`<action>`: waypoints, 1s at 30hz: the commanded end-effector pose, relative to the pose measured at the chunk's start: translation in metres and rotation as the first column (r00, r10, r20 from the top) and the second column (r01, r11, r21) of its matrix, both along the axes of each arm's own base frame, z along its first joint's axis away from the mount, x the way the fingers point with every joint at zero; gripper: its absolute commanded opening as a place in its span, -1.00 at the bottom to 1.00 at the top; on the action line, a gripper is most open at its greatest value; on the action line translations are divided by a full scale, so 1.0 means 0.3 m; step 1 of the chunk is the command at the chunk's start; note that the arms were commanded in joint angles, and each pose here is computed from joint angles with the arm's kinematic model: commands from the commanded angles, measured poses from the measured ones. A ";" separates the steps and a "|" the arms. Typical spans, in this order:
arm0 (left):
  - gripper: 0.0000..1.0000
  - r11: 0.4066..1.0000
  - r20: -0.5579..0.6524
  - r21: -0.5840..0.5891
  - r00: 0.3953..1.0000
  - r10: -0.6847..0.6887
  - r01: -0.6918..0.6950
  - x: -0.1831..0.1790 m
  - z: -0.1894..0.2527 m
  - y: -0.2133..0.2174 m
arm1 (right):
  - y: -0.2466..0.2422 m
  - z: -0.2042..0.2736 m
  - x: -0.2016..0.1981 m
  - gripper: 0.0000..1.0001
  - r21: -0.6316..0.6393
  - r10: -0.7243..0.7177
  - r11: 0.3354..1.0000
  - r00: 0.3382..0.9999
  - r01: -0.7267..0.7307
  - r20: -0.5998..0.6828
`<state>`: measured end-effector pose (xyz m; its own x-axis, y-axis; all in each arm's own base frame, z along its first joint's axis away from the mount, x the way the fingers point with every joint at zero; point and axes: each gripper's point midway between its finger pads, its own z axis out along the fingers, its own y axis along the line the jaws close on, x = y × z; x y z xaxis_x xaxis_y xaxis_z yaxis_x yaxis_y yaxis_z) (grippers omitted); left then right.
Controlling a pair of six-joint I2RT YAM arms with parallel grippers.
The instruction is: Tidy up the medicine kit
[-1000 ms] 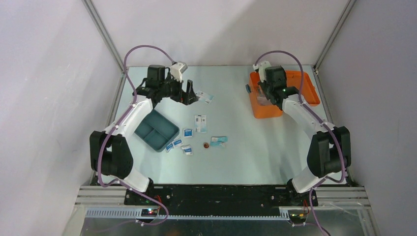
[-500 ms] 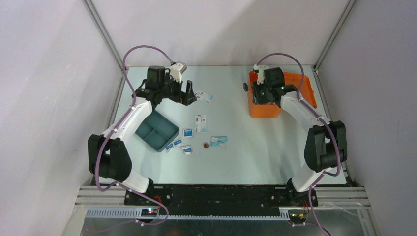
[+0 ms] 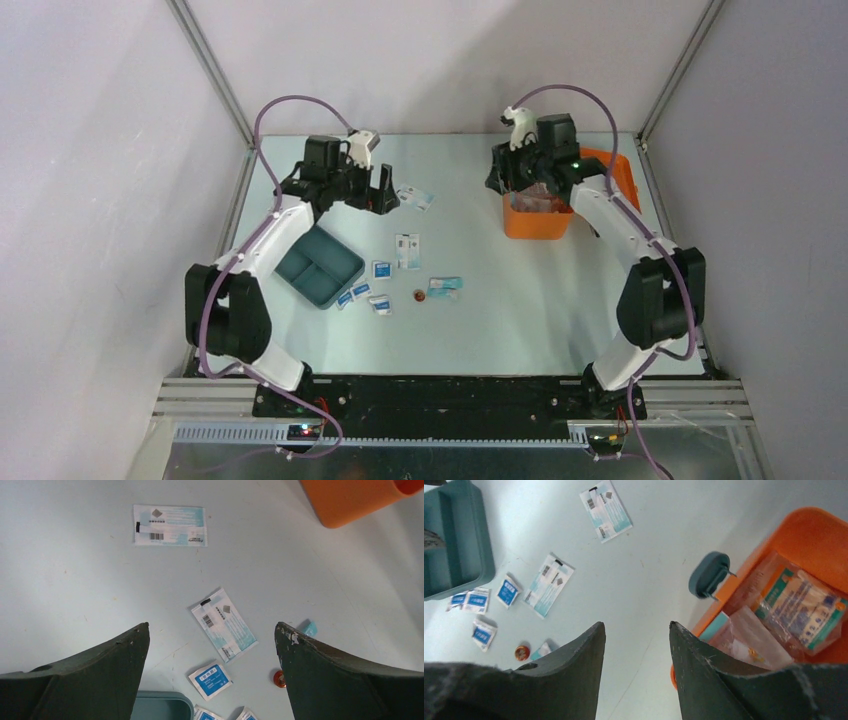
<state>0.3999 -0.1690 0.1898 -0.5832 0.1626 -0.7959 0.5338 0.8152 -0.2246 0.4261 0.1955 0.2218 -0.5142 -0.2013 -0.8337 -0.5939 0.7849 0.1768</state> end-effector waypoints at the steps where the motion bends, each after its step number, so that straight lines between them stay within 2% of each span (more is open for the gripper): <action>1: 0.99 0.998 0.041 -0.019 0.997 0.058 -0.058 0.063 0.045 -0.003 | 0.091 0.018 0.107 0.08 -0.034 -0.018 0.999 0.995 0.021 0.093; 4: 0.99 0.997 0.031 -0.010 0.997 0.076 -0.076 0.073 0.026 0.004 | 0.186 -0.009 0.151 0.08 -0.061 0.015 0.998 0.995 -0.009 0.101; 9: 0.98 0.991 0.021 0.014 0.991 0.133 -0.133 0.095 -0.007 0.029 | 0.208 -0.051 0.259 0.10 -0.094 -0.111 0.988 0.986 0.123 0.122; 12: 0.98 0.984 0.020 0.031 0.985 0.174 -0.174 0.116 -0.026 0.047 | 0.228 -0.074 0.296 0.13 -0.115 -0.102 0.986 0.984 0.119 0.144; 16: 0.98 0.975 0.021 0.059 0.977 0.214 -0.215 0.131 -0.043 0.071 | 0.166 -0.062 0.349 0.21 -0.225 -0.156 0.950 0.954 0.215 0.255; 19: 0.99 0.965 0.035 0.081 0.968 0.247 -0.249 0.128 -0.041 0.099 | 0.066 -0.039 0.373 0.41 -0.302 -0.207 0.897 0.912 0.321 0.354; 22: 0.99 0.947 0.048 0.110 0.954 0.297 -0.301 0.119 -0.041 0.152 | -0.014 -0.064 0.360 0.71 -0.329 -0.245 0.872 0.906 0.362 0.346; 24: 0.99 0.938 0.047 0.120 0.946 0.321 -0.324 0.106 -0.043 0.185 | -0.061 -0.098 0.338 0.78 -0.340 -0.263 0.867 0.915 0.363 0.307; 28: 0.99 0.897 0.062 0.169 0.913 0.404 -0.408 0.073 -0.034 0.300 | -0.133 -0.139 0.289 0.66 -0.362 -0.285 0.857 0.923 0.367 0.260; 30: 0.98 0.849 0.071 0.208 0.873 0.482 -0.486 0.053 -0.038 0.387 | -0.158 -0.156 0.266 0.62 -0.370 -0.293 0.853 0.925 0.367 0.242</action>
<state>0.4228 -0.0998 0.1548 -0.6547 0.0770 -0.7520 0.2153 0.9726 -0.0879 0.5126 0.1678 0.1415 -0.4981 -0.4117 -0.7632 -0.3353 0.9031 -0.2683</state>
